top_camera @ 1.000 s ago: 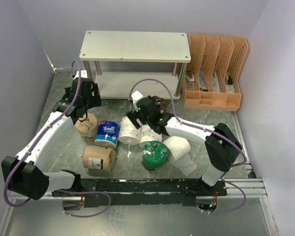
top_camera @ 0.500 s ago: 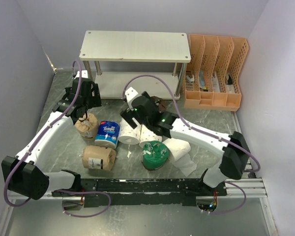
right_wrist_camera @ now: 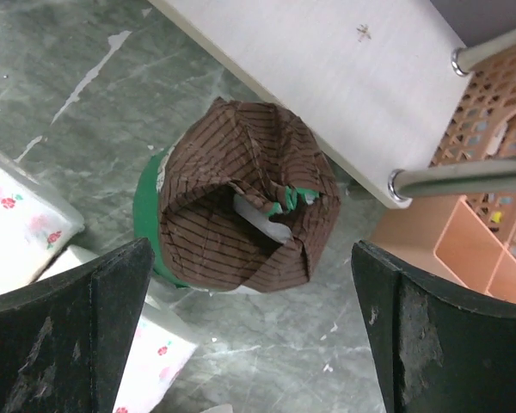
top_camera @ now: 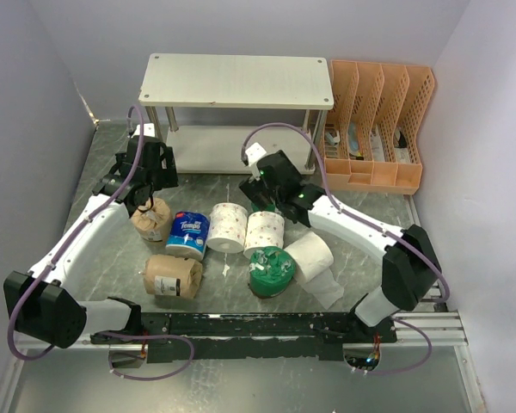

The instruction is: Place and organize the paper towels onto the shelf

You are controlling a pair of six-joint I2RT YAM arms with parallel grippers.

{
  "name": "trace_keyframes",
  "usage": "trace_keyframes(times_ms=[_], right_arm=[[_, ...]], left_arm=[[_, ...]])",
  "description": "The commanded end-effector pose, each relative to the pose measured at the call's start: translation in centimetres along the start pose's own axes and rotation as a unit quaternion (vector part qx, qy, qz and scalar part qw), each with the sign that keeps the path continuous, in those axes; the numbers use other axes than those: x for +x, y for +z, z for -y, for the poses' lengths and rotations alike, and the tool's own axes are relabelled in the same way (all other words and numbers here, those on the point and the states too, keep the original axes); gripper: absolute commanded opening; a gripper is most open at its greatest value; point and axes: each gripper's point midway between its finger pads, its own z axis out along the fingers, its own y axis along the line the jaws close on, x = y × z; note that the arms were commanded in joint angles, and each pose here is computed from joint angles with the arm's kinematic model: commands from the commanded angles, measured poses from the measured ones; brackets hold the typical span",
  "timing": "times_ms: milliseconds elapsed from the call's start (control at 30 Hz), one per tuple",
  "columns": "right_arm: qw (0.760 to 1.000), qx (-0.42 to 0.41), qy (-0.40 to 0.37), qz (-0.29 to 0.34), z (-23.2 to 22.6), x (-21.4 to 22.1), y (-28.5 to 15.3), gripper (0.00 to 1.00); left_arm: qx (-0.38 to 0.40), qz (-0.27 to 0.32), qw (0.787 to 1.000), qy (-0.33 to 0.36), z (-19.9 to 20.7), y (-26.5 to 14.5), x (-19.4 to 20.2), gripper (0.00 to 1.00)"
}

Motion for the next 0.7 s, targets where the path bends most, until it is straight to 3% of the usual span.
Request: trace_keyframes(times_ms=[0,233,667], right_arm=[[0.998,-0.039,-0.007,0.044,-0.3,-3.0,0.9,1.0],[0.994,-0.102,0.002,0.043,-2.6,-3.6,1.3,1.0],[0.994,-0.11,0.0,-0.003,-4.4,0.4,4.0,1.0]], left_arm=[[0.011,0.011,1.0,-0.004,0.2,0.1,-1.2,0.95],[0.01,0.014,1.0,-0.005,0.0,0.0,-1.3,0.95],[0.013,0.011,1.0,-0.005,0.1,0.1,-1.2,0.95]])
